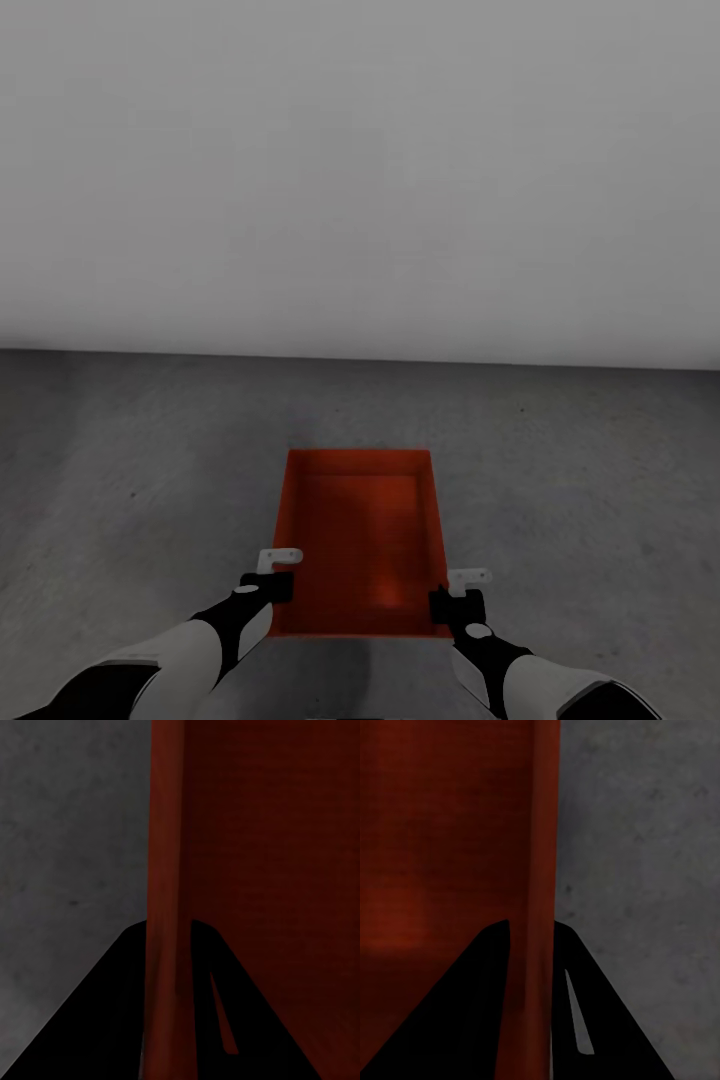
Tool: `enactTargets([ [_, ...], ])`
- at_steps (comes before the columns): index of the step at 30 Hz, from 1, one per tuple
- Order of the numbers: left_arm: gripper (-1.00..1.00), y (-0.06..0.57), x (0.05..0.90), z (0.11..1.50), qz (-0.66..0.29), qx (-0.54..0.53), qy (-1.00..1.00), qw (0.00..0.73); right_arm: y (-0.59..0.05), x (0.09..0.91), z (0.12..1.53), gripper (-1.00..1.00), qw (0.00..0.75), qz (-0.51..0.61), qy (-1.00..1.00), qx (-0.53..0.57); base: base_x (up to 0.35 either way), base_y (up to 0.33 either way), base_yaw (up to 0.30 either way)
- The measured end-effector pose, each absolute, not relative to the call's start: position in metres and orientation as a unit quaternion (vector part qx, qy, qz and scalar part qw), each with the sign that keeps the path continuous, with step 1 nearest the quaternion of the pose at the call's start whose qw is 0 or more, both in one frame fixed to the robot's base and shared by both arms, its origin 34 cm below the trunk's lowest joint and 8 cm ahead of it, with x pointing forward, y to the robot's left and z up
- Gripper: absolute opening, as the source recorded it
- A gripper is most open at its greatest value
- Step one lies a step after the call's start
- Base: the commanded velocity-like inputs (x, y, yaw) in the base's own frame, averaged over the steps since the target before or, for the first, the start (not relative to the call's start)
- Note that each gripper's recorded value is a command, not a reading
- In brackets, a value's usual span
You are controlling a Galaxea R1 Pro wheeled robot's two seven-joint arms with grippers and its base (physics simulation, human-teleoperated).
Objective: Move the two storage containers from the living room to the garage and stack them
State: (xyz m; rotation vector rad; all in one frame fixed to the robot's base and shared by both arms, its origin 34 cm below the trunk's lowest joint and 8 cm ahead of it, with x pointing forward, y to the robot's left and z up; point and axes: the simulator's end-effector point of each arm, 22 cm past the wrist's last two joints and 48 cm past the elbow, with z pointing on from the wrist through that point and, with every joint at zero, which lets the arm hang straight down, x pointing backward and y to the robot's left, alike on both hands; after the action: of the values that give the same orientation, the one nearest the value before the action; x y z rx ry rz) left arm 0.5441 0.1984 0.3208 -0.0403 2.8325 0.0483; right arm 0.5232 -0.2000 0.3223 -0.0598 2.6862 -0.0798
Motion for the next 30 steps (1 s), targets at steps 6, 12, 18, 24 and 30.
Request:
enactTargets([
  [6, -1.00, 0.198, 0.543, 0.309, 0.017, -0.014, 0.988, 0.154, -0.200, 0.522, 0.311, -1.00, 0.225, -0.029, 0.974, -0.022, 0.000, 0.000, 0.000],
  [12, -1.00, 0.198, 0.541, 0.297, 0.017, -0.014, 0.988, 0.154, -0.200, 0.520, 0.299, -1.00, 0.225, -0.029, 0.974, -0.022, 0.000, 0.000, 0.000],
  [18, -1.00, 0.198, 0.539, 0.285, 0.017, -0.014, 0.988, 0.154, -0.200, 0.518, 0.287, -1.00, 0.225, -0.029, 0.974, -0.022, 0.000, 0.000, 0.000],
  [24, -1.00, 0.198, 0.537, 0.273, 0.017, -0.014, 0.988, 0.154, -0.200, 0.516, 0.274, -1.00, 0.225, -0.029, 0.974, -0.022, 0.000, 0.000, 0.000],
  [30, -1.00, 0.198, 0.535, 0.260, 0.017, -0.014, 0.988, 0.154, -0.200, 0.514, 0.262, -1.00, 0.225, -0.029, 0.974, -0.022, 0.000, 0.000, 0.000],
])
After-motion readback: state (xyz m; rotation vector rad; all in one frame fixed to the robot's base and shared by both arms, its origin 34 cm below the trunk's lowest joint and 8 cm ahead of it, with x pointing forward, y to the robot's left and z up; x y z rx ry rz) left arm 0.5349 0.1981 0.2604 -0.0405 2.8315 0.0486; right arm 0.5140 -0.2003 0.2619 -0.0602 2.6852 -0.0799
